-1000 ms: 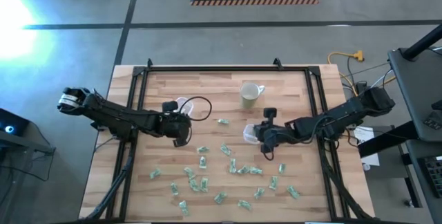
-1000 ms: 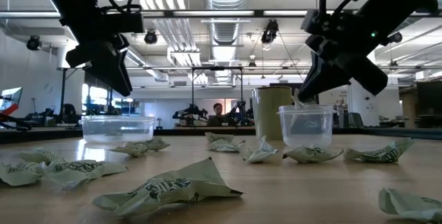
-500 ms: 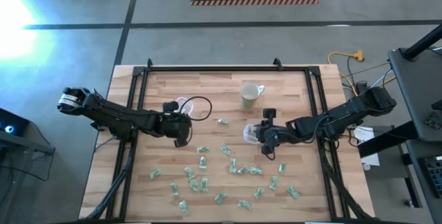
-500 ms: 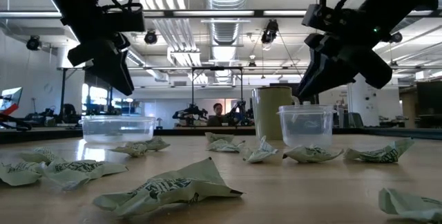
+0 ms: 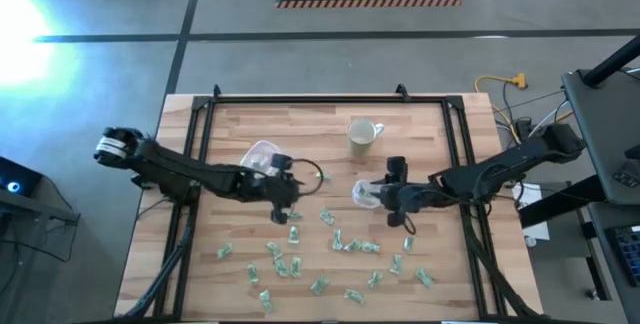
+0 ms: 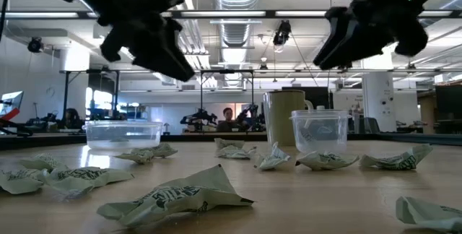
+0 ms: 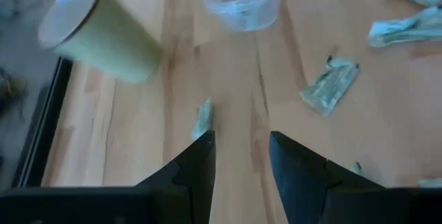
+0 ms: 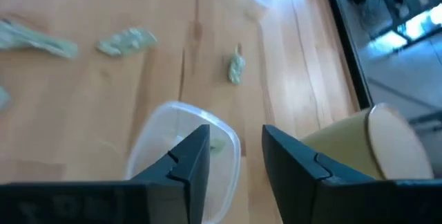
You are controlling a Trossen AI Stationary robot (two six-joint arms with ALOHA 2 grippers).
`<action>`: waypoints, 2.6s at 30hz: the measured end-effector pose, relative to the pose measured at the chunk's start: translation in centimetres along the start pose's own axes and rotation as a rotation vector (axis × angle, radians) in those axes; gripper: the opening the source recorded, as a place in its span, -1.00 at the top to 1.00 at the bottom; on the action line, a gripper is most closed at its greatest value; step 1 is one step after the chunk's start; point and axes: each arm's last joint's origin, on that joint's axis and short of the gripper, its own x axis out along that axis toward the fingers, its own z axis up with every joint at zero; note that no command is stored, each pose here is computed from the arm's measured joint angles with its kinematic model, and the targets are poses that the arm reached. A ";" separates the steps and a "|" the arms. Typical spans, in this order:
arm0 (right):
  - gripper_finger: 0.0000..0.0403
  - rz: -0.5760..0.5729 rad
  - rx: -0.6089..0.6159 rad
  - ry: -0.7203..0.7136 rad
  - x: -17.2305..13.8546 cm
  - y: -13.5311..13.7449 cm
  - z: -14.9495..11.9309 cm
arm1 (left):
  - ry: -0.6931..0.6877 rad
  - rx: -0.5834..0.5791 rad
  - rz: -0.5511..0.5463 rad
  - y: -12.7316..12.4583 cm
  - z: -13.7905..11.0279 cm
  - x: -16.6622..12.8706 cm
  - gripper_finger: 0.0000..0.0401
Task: Pick and place Stevia / Truvia into bins
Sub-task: Put the stevia packet into the left transparent container
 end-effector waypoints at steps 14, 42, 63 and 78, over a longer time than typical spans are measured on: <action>0.52 0.097 -0.017 -0.204 -5.1 0.6 0.7 | 0.136 -0.034 -0.067 3.7 0.1 8.0 0.40; 0.64 0.113 0.001 -0.195 -5.0 1.1 0.2 | 0.252 -0.109 -0.161 5.7 -2.8 12.2 0.40; 0.68 0.114 0.003 -0.192 -5.0 1.2 0.1 | 0.302 -0.089 -0.036 6.3 -3.1 12.2 0.96; 0.70 0.114 0.005 -0.190 -4.9 1.2 0.1 | 0.220 -0.083 -0.024 6.3 -1.1 9.5 1.00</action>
